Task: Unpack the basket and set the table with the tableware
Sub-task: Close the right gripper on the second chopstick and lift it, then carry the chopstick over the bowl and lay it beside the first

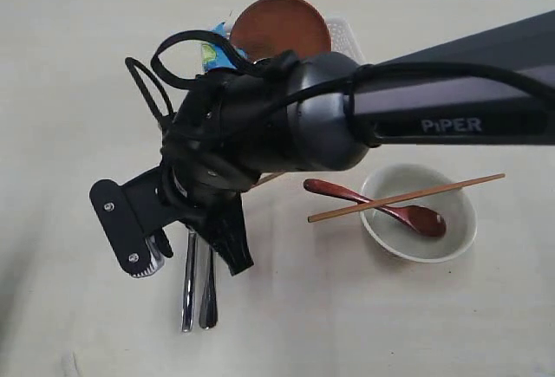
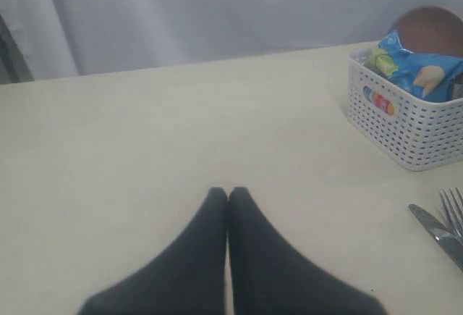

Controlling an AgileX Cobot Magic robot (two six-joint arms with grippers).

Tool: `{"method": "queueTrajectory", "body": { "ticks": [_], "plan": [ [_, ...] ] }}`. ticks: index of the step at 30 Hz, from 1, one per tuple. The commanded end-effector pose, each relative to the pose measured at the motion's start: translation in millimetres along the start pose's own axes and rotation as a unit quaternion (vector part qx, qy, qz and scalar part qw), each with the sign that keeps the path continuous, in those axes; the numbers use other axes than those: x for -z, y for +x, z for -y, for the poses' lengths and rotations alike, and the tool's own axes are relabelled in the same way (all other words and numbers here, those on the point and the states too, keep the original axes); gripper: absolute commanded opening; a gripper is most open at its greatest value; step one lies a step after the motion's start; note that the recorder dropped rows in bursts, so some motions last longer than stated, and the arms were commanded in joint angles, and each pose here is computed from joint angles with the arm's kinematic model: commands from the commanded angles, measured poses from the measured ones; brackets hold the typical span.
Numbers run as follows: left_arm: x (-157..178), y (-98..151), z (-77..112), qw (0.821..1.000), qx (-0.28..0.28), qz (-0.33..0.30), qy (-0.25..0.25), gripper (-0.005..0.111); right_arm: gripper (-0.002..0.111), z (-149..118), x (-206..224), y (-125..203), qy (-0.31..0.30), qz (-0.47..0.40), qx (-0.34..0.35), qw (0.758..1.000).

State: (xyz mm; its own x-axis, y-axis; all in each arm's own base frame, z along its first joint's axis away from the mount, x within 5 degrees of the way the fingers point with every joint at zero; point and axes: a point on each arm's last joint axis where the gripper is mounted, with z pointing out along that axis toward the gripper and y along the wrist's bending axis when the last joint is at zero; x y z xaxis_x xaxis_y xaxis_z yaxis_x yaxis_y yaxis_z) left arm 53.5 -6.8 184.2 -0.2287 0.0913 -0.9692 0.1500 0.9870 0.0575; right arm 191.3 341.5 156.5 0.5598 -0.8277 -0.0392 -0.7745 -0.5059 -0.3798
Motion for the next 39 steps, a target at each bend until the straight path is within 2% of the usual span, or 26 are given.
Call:
{"method": "queueTrajectory", "body": {
  "ticks": [1, 5, 9, 16, 19, 23, 28, 35, 39],
  "plan": [
    [0, 0, -0.1, 1.0, 0.002, 0.005, -0.001, 0.0, 0.004, 11, 14, -1, 0.001, -0.022, 0.011, 1.0],
    [0, 0, -0.1, 1.0, 0.002, 0.005, -0.001, 0.0, 0.004, 21, 31, 2, 0.025, -0.038, 0.011, 0.999],
    [0, 0, -0.1, 1.0, 0.002, 0.005, -0.001, 0.0, 0.004, 26, 59, 6, 0.049, -0.031, -0.019, 0.998],
    [0, 0, -0.1, 1.0, 0.002, 0.005, -0.001, 0.0, -0.001, 19, 103, 24, 0.038, -0.073, -0.064, 0.995],
    [0, 0, -0.1, 1.0, 0.002, 0.005, -0.001, 0.0, -0.001, 9, 117, 34, 0.039, -0.076, -0.078, 0.993],
    [0, 0, -0.1, 1.0, 0.002, 0.005, -0.001, 0.0, -0.001, -6, 127, 59, 0.037, -0.082, -0.135, 0.987],
    [0, 0, -0.1, 1.0, 0.002, 0.005, -0.001, 0.0, -0.001, -31, 131, 87, 0.003, -0.067, -0.197, 0.978],
    [0, 0, -0.1, 1.0, 0.002, 0.005, -0.001, 0.0, -0.001, -65, 114, 86, -0.064, -0.041, -0.199, 0.977],
    [0, 0, -0.1, 1.0, 0.002, 0.005, -0.001, 0.0, -0.001, -78, 94, 88, -0.041, -0.02, -0.181, 0.982]
  ]
}}
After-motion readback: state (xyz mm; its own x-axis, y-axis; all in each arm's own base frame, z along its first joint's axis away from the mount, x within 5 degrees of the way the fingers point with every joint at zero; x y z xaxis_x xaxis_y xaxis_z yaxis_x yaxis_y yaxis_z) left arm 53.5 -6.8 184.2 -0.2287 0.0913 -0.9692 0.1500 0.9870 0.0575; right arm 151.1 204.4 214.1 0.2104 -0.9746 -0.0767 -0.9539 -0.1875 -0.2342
